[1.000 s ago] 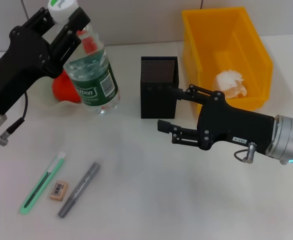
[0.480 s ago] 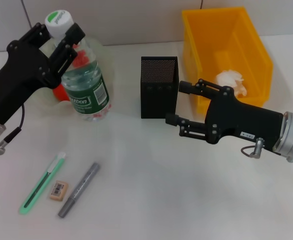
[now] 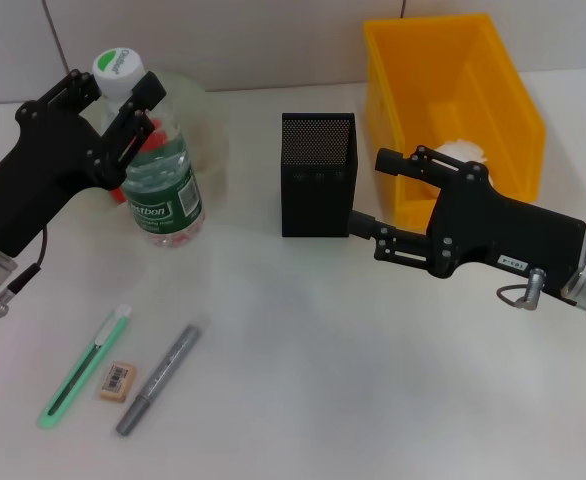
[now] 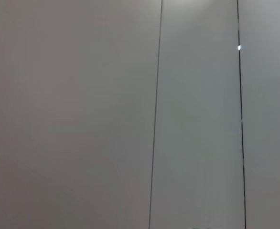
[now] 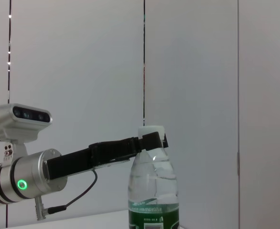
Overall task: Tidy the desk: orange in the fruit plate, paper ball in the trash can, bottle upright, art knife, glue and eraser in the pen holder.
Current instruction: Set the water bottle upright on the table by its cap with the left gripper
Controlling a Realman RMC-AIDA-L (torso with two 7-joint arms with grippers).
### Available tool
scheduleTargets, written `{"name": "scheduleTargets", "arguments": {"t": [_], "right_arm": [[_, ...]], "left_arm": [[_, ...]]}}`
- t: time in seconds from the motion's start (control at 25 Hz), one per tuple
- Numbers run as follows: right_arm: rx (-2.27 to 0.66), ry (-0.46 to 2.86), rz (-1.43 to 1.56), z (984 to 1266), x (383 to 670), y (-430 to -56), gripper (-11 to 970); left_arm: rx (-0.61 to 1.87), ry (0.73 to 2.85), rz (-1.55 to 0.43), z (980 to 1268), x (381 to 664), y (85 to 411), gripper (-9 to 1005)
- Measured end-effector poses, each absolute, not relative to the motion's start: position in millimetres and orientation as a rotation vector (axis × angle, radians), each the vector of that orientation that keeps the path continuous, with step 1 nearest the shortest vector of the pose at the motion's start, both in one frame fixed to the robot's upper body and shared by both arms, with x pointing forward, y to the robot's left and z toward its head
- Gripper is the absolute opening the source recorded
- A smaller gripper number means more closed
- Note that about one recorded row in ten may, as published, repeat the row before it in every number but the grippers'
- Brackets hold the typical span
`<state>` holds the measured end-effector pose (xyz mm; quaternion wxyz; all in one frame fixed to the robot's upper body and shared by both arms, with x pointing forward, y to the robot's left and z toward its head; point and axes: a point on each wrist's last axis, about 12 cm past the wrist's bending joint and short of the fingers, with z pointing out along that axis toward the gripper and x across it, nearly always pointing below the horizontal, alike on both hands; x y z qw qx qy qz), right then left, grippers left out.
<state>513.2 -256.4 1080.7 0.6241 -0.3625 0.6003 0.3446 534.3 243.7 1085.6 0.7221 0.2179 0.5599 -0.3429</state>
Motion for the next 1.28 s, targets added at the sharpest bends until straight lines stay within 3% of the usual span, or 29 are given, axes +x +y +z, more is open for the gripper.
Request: {"name": "scheduleTargets", "arguments": {"t": [1.28], "right_arm": [[-0.821, 1.367, 0.773, 1084, 516, -260, 771]], "left_arm": [[0.34, 1.345, -0.639, 1058, 517, 274, 430]]}}
